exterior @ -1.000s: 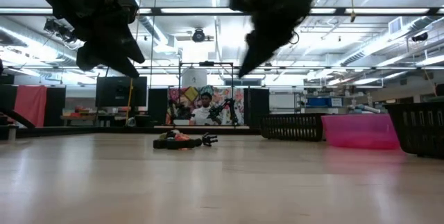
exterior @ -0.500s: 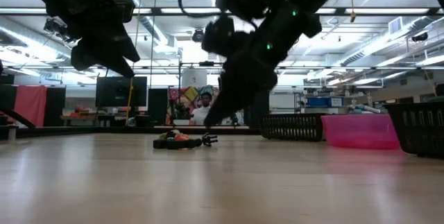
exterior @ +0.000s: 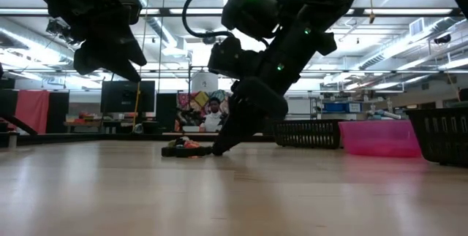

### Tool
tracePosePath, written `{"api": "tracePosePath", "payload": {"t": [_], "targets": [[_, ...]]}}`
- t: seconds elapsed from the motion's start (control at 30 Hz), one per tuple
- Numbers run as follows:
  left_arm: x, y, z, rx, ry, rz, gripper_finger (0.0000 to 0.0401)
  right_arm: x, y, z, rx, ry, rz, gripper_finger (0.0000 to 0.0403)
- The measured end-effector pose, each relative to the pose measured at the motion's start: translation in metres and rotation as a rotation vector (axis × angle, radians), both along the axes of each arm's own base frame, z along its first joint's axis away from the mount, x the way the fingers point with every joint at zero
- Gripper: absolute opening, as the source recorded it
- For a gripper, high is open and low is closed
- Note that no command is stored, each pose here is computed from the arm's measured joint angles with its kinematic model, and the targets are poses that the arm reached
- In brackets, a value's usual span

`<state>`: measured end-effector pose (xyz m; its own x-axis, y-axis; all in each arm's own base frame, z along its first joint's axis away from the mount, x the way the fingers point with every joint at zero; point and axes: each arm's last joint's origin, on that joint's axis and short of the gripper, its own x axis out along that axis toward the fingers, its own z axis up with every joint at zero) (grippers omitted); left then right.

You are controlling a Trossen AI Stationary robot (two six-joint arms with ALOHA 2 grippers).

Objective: Sort Halloween decoration
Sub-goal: Put the black skeleton toy into the bottom black basket

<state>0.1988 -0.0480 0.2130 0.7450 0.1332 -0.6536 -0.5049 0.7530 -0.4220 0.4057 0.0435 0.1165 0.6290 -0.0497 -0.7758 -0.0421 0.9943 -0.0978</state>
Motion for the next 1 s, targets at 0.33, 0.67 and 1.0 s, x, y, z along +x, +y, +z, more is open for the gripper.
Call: {"api": "tracePosePath", "payload": {"t": [0.33,0.67,1.0], "targets": [[0.0,0.0,0.0,0.006,0.001,-0.005,0.0162,0.0,0.001,-0.002,0.064,0.01,0.003,0.0029],[0.0,0.0,0.0,0.003,0.001,-0.002,0.0162,-0.007,0.002,0.009,0.082,0.041,0.029,0.0041],[0.0,0.001,0.0,0.015,-0.008,0.015,0.0162,-0.034,-0.009,0.054,0.128,0.154,0.068,0.0041]]}}
